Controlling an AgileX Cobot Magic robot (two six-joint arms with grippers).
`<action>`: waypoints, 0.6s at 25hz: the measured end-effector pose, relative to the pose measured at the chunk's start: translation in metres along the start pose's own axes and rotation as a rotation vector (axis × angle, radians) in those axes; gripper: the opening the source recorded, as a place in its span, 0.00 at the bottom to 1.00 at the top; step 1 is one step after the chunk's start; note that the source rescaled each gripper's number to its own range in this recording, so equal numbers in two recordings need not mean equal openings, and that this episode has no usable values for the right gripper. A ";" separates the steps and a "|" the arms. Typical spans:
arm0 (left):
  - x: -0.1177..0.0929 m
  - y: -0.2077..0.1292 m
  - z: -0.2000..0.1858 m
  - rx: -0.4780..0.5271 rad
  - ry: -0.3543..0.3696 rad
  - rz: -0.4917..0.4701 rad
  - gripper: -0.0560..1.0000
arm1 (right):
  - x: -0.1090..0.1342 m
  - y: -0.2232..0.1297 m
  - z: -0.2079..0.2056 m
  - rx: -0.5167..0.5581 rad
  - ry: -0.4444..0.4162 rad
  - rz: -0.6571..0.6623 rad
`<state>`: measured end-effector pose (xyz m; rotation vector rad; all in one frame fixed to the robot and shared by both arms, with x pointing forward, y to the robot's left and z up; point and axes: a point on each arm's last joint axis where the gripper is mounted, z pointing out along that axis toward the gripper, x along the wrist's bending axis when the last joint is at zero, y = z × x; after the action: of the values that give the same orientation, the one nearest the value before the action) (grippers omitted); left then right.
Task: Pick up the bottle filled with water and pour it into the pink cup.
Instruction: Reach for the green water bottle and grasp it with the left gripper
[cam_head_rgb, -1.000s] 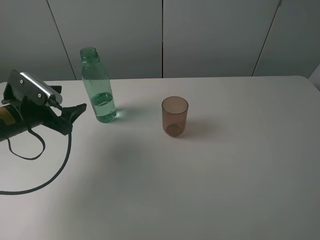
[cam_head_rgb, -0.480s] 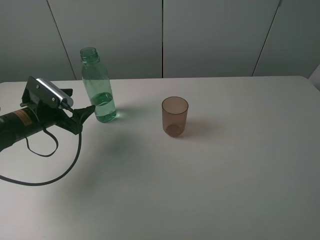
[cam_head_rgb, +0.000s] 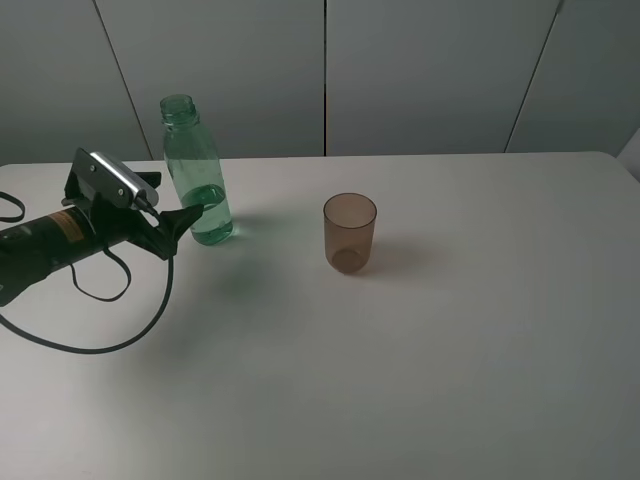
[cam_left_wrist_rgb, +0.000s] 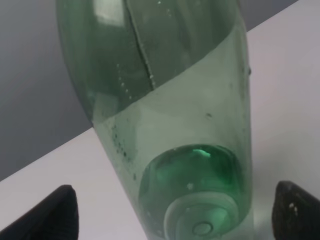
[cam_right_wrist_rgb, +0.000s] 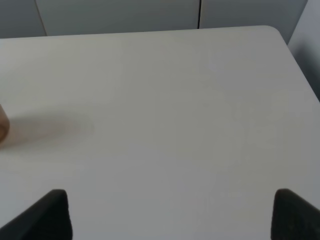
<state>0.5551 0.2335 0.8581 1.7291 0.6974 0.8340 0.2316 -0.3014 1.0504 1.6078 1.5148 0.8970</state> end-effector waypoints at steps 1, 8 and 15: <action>0.000 -0.001 0.002 0.000 -0.004 -0.011 1.00 | 0.000 0.000 0.000 0.000 0.000 0.000; -0.003 0.004 0.009 -0.022 -0.022 -0.012 1.00 | 0.000 0.000 0.000 0.000 0.000 0.000; -0.009 0.006 0.012 -0.025 -0.029 -0.017 1.00 | 0.000 0.000 0.000 0.000 0.000 0.000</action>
<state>0.5597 0.2178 0.8592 1.7072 0.6788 0.8012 0.2316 -0.3014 1.0504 1.6078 1.5148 0.8970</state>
